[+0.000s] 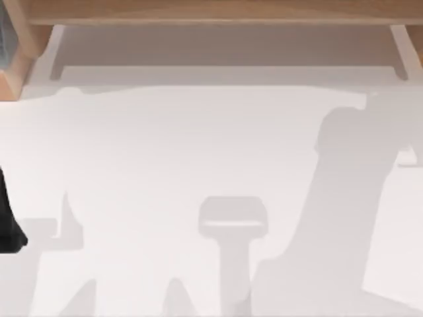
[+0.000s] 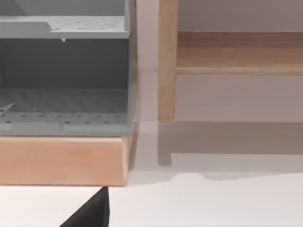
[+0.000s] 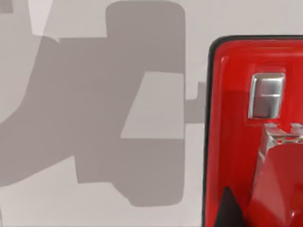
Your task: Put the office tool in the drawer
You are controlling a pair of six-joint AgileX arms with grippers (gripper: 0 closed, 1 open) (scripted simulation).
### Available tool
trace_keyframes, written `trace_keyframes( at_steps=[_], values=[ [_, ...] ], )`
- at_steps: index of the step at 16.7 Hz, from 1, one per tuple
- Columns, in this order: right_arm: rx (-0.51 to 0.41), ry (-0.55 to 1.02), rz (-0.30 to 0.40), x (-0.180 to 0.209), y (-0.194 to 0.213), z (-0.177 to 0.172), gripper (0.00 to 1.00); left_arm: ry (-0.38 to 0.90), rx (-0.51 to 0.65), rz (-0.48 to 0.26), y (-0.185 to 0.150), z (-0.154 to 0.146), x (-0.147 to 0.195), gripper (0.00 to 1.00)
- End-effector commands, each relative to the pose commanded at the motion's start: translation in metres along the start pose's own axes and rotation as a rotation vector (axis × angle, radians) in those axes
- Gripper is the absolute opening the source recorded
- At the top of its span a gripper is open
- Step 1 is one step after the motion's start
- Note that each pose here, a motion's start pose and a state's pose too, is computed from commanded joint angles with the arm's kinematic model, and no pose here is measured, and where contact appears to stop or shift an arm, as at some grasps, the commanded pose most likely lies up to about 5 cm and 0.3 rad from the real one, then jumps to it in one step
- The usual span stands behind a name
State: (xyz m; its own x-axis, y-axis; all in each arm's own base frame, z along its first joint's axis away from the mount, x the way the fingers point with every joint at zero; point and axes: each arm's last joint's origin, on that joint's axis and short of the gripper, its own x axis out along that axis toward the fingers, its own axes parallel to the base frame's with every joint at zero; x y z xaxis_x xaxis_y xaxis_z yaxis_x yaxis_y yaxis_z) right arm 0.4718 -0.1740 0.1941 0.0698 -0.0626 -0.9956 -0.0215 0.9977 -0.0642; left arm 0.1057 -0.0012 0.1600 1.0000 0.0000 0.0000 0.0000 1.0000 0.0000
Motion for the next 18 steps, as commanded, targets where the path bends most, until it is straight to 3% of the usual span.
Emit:
trace_keyframes(
  at_steps=[4,11,18],
  values=[
    [0.029,0.071,0.051,0.021,-0.002,0.001,0.00,0.000,0.000,0.000,0.000,0.000,0.000,1.00],
    [0.033,0.078,0.057,0.023,0.000,0.002,0.00,0.000,0.000,0.000,0.000,0.000,0.000,1.00],
    [0.167,-0.128,0.039,-0.066,-0.017,-0.016,0.00,0.000,0.000,0.000,0.000,0.000,0.000,1.00]
  ],
)
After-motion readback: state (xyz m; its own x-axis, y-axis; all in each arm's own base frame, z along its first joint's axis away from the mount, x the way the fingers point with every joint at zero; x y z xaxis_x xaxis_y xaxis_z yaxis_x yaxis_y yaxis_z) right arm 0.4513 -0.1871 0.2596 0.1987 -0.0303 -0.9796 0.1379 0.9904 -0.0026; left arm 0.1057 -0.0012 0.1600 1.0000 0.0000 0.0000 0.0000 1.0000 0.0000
